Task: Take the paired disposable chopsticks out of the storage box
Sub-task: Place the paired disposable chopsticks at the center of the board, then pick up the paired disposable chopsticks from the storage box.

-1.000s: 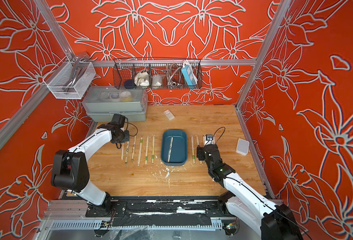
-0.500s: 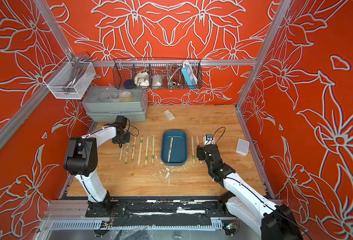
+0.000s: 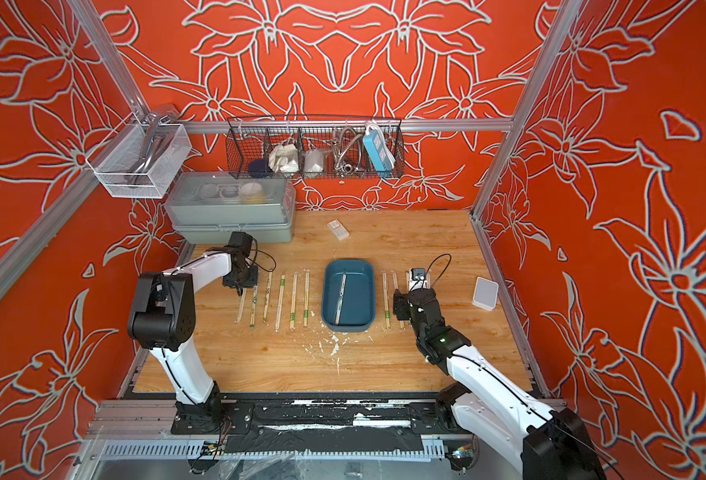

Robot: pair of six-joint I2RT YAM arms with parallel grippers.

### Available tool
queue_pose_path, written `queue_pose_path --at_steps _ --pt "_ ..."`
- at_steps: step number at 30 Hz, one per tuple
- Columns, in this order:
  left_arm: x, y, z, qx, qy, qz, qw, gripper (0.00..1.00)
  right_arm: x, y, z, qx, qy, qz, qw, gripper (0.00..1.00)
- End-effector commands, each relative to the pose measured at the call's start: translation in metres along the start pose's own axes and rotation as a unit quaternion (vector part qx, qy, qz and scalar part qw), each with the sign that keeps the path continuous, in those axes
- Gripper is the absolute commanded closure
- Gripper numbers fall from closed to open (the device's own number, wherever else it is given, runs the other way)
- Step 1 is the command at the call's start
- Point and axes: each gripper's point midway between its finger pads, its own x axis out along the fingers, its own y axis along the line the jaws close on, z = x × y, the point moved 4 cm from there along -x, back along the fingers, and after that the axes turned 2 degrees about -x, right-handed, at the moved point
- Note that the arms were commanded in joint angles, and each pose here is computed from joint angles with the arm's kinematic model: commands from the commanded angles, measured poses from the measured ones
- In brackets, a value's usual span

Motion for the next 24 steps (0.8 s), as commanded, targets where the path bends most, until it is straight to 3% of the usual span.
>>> queue_pose_path --at_steps 1,7,10,16,20,24 --pt "-0.015 0.002 -0.001 -0.015 -0.01 -0.008 1.0 0.6 -0.002 0.007 0.01 0.002 -0.01 0.024 1.0 0.28" --pt "-0.074 -0.003 0.004 -0.047 -0.092 -0.034 0.994 0.53 -0.011 0.028 0.038 0.033 0.027 0.072 0.996 0.3" --pt "-0.114 -0.013 0.004 -0.068 -0.157 -0.088 0.981 0.45 -0.008 0.046 0.05 0.022 0.07 0.095 0.993 0.31" --pt "-0.179 -0.04 -0.028 -0.067 -0.29 -0.212 0.931 0.19 0.01 0.088 0.067 -0.003 0.145 0.125 0.981 0.34" --pt "-0.197 -0.055 -0.071 -0.037 -0.36 -0.293 0.885 0.13 0.021 0.11 0.072 -0.008 0.165 0.131 0.978 0.36" --pt "-0.187 -0.063 -0.109 0.006 -0.374 -0.339 0.863 0.11 0.036 0.131 0.068 -0.033 0.206 0.125 0.97 0.36"
